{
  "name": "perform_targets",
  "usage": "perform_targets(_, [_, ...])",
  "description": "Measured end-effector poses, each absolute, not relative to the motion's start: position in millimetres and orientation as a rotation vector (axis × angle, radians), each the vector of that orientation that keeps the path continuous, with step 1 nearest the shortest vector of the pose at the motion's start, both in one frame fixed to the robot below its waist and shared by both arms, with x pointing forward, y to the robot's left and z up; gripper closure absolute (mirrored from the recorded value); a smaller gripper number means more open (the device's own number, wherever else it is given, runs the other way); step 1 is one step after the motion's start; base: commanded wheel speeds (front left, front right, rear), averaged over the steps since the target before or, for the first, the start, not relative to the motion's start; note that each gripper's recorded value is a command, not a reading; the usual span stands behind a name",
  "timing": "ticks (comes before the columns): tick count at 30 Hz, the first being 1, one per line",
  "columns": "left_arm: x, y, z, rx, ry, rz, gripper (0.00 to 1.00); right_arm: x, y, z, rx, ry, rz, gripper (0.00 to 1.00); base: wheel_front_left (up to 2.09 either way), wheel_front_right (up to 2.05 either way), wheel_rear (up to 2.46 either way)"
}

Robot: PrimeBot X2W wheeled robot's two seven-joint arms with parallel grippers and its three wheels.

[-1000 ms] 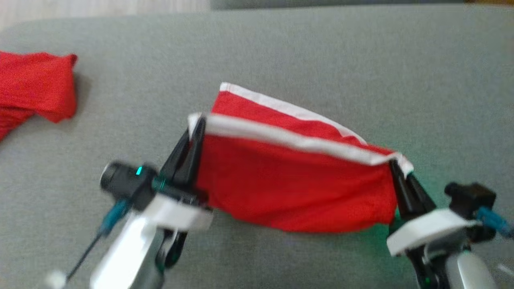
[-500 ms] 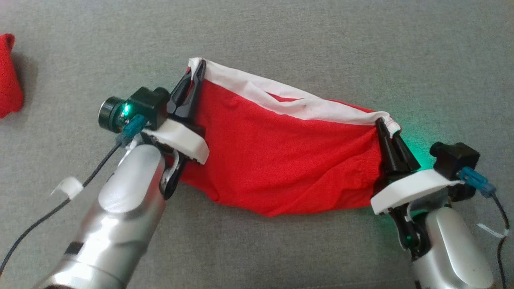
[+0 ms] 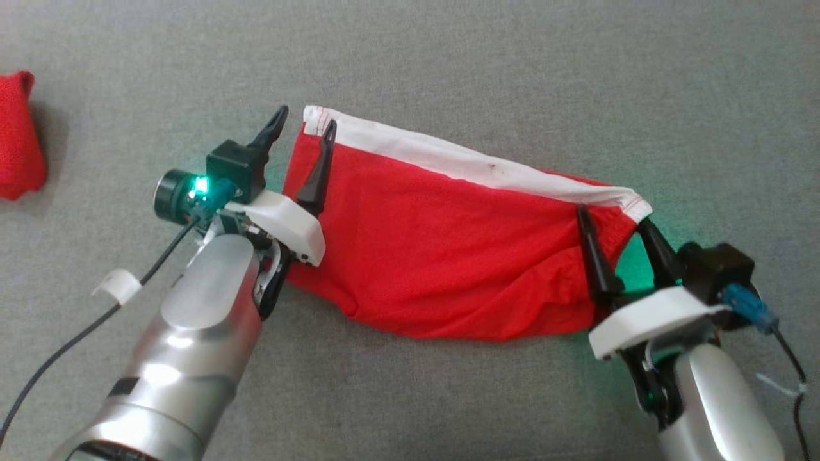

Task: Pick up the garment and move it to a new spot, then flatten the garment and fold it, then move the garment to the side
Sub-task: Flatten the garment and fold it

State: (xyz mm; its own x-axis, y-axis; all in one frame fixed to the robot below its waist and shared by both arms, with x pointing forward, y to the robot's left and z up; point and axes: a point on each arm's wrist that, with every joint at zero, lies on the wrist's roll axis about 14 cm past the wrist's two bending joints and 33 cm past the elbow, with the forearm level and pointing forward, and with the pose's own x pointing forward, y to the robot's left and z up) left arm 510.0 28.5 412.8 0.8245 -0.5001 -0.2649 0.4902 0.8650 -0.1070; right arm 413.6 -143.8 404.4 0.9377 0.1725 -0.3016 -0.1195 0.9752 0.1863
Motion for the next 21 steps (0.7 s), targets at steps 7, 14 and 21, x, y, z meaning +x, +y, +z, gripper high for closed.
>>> perform_targets(7, [488.6,35.2,410.8,-0.065,0.319,-0.504,0.00,388.4,-150.5,407.8,0.155,0.373,0.131,0.00,0.00,0.00,0.00])
perform_targets(14, [457.5,44.7,401.9,-0.103,0.384,-0.471,0.00,368.1,-168.2,424.0,0.113,0.369,0.087,0.00,0.00,0.00,0.00])
perform_targets(21, [432.2,56.5,387.3,-0.140,0.493,-0.411,0.00,353.0,-182.1,447.3,0.067,0.330,0.051,0.00,0.00,0.00,0.00])
